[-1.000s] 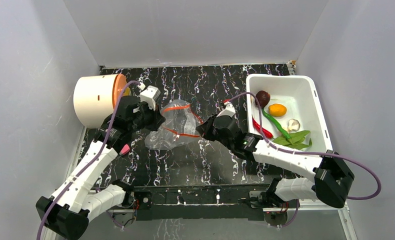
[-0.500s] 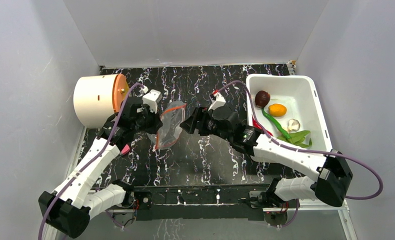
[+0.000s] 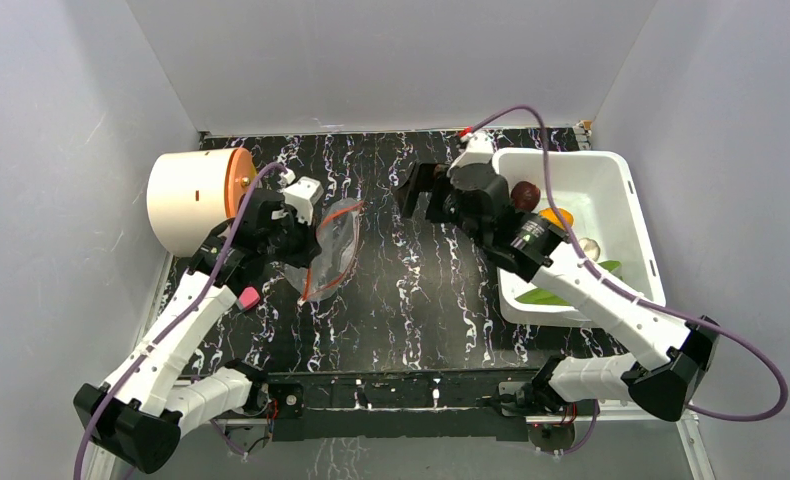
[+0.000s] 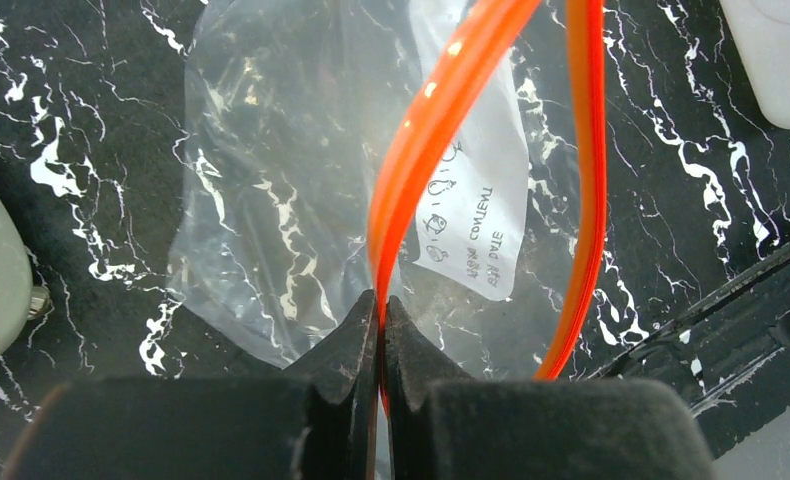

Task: Place the food in the zip-top bag and seal the zipper
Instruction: Pick up the fake fruit from the bin.

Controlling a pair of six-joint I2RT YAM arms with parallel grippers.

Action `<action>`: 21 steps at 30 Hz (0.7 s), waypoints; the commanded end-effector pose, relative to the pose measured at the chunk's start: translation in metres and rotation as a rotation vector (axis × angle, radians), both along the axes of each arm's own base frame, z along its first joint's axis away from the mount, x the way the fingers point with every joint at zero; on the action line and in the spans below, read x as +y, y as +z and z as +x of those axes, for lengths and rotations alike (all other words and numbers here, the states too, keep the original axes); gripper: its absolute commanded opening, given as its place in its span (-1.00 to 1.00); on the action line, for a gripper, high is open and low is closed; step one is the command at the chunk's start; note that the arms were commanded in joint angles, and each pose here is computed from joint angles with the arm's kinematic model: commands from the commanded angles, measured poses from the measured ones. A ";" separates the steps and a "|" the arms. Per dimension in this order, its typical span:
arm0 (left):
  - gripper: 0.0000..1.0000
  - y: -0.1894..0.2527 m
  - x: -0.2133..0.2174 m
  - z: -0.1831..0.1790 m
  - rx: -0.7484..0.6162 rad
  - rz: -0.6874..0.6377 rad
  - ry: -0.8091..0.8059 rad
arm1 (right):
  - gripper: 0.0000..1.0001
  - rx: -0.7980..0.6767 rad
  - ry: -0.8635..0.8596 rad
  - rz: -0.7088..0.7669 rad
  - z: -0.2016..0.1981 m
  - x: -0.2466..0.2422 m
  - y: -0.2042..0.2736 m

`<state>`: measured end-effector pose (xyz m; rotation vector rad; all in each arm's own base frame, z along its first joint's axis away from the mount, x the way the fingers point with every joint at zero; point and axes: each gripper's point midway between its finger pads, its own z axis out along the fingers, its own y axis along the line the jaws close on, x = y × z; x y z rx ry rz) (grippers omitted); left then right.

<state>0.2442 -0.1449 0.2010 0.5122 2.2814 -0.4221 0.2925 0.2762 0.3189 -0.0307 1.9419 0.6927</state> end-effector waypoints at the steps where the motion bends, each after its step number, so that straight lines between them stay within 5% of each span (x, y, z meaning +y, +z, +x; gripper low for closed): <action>1: -1.00 0.025 -0.002 -0.008 -0.020 -0.024 -0.033 | 0.91 -0.113 -0.258 -0.212 0.031 -0.076 0.024; 13: -1.00 0.013 -0.001 -0.018 -0.023 -0.053 -0.024 | 0.77 -0.009 -0.636 -0.443 0.103 -0.213 -0.004; 21: -1.00 0.016 0.012 0.022 -0.225 -0.040 0.106 | 0.60 0.131 -0.672 -0.297 0.135 -0.292 -0.064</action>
